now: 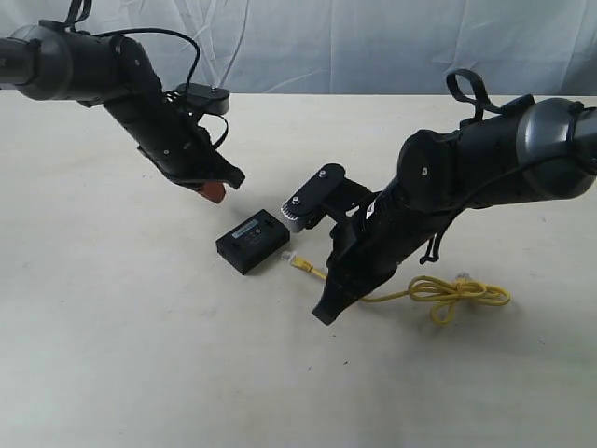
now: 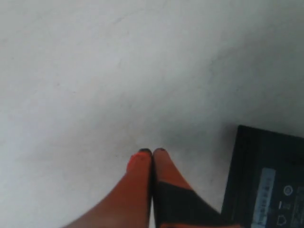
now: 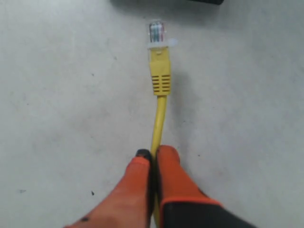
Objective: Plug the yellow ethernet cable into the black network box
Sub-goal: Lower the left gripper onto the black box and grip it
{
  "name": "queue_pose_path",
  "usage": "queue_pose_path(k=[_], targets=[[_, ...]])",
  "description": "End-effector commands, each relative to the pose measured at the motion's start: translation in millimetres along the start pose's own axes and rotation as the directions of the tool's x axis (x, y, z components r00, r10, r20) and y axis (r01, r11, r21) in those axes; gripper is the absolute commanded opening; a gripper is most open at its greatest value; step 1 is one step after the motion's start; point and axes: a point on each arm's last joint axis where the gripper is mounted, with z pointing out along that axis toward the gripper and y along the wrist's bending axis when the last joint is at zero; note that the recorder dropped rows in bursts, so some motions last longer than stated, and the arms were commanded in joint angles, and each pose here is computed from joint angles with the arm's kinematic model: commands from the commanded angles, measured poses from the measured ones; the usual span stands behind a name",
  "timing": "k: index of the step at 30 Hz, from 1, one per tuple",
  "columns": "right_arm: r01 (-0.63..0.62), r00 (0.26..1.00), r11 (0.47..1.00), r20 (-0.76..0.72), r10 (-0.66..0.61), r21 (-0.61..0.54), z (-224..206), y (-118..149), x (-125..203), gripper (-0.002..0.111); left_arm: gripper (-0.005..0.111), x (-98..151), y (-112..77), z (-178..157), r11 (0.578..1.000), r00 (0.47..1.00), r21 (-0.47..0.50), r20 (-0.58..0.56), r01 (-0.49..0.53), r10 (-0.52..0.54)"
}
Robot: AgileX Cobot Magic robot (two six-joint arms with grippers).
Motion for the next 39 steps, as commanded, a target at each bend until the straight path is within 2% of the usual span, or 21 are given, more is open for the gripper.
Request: queue_pose_path(k=[1,10,16,21,26,31,39], targets=[[-0.005,1.000,1.000,0.000,0.005,0.004,3.9,-0.4,2.0,-0.001,0.000,0.0,-14.0,8.0,0.998,0.999,0.040,-0.031,-0.043,0.044],[-0.007,1.000,1.000,-0.023,0.007,-0.005,10.9,-0.5,4.9,-0.001,0.000,3.4,-27.1,14.9,0.990,0.993,0.109,-0.069,-0.092,0.099],[-0.009,1.000,1.000,-0.022,0.009,-0.006,10.9,-0.4,4.8,-0.001,0.000,12.6,-31.5,28.9,0.975,0.987,0.205,-0.121,-0.083,0.110],[-0.003,0.999,1.000,-0.042,0.002,-0.018,10.8,0.2,6.9,-0.001,0.000,14.6,-35.8,26.9,0.949,0.984,0.301,-0.115,-0.096,0.135],[0.073,0.995,0.997,-0.065,-0.072,0.004,10.7,-1.8,8.8,-0.001,0.000,17.0,-28.3,20.7,0.922,0.986,0.376,-0.094,-0.096,0.141],[0.101,0.992,0.995,-0.072,-0.100,0.015,10.7,-3.0,9.3,-0.001,0.000,17.1,-14.9,16.5,0.925,0.993,0.377,-0.076,-0.055,0.090],[0.131,0.989,0.991,-0.072,-0.129,0.021,10.7,-3.7,9.1,-0.001,0.000,18.1,-13.8,20.0,0.922,0.994,0.386,-0.077,-0.038,0.073]])
